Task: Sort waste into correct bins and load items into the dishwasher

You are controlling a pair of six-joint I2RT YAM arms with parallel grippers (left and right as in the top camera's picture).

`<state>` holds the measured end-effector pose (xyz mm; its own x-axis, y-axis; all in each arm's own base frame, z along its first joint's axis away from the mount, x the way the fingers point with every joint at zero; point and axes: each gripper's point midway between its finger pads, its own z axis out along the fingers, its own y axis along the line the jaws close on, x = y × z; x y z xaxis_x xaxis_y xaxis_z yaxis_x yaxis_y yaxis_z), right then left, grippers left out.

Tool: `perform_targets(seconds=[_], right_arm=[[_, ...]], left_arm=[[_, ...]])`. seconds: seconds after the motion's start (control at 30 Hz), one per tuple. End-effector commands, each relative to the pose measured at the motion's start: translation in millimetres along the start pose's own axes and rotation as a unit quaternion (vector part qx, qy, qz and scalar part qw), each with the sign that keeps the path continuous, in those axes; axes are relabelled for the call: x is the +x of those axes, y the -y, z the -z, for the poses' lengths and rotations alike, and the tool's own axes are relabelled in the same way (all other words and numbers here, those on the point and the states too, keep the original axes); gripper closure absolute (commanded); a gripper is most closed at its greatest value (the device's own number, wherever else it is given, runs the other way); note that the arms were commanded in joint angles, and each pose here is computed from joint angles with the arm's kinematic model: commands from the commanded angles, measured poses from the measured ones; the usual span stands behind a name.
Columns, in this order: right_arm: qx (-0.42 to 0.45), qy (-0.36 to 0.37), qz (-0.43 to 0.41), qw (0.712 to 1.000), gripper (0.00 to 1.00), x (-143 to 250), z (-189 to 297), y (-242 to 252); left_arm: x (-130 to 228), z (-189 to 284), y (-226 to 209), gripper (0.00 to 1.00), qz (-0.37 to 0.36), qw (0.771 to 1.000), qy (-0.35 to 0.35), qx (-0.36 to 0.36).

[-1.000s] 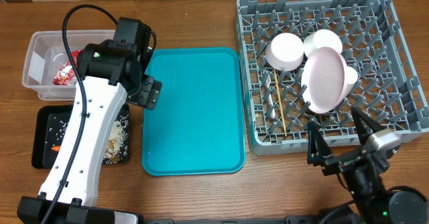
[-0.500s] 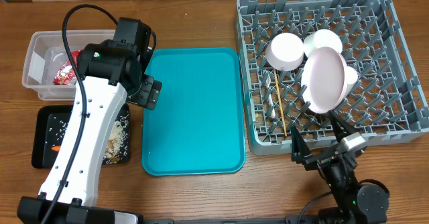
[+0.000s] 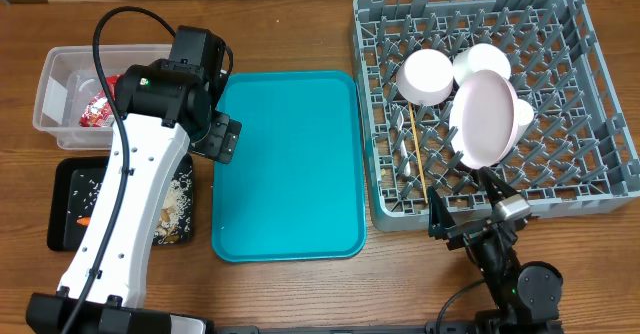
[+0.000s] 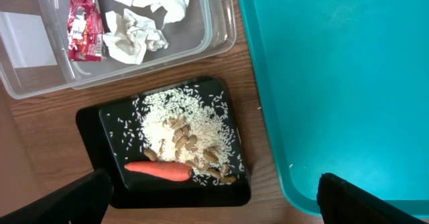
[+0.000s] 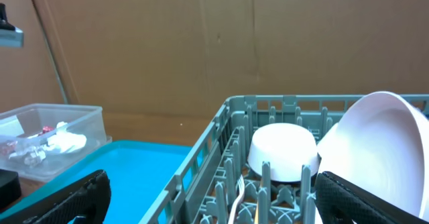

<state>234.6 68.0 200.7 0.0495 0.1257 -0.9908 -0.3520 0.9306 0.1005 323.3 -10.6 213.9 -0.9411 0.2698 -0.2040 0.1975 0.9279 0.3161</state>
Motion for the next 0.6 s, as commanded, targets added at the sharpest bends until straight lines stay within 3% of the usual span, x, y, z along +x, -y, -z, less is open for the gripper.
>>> perform_targets(seconds=[0.0,0.17,0.57], right_arm=[[0.017,0.001,-0.001,1.0,0.0,2.5,0.6,6.5],[0.027,-0.048,-0.012,0.998,0.0,27.0,1.9,10.7],[0.053,-0.045,-0.009,0.998,0.0,25.9,2.5,19.6]], left_arm=[[-2.8,7.5,-3.5,0.0,-0.004,1.0,0.012,-0.004],[-2.8,7.5,-3.5,0.0,-0.004,1.0,0.012,-0.004],[-2.9,7.5,-3.5,0.0,-0.004,1.0,0.012,-0.004]])
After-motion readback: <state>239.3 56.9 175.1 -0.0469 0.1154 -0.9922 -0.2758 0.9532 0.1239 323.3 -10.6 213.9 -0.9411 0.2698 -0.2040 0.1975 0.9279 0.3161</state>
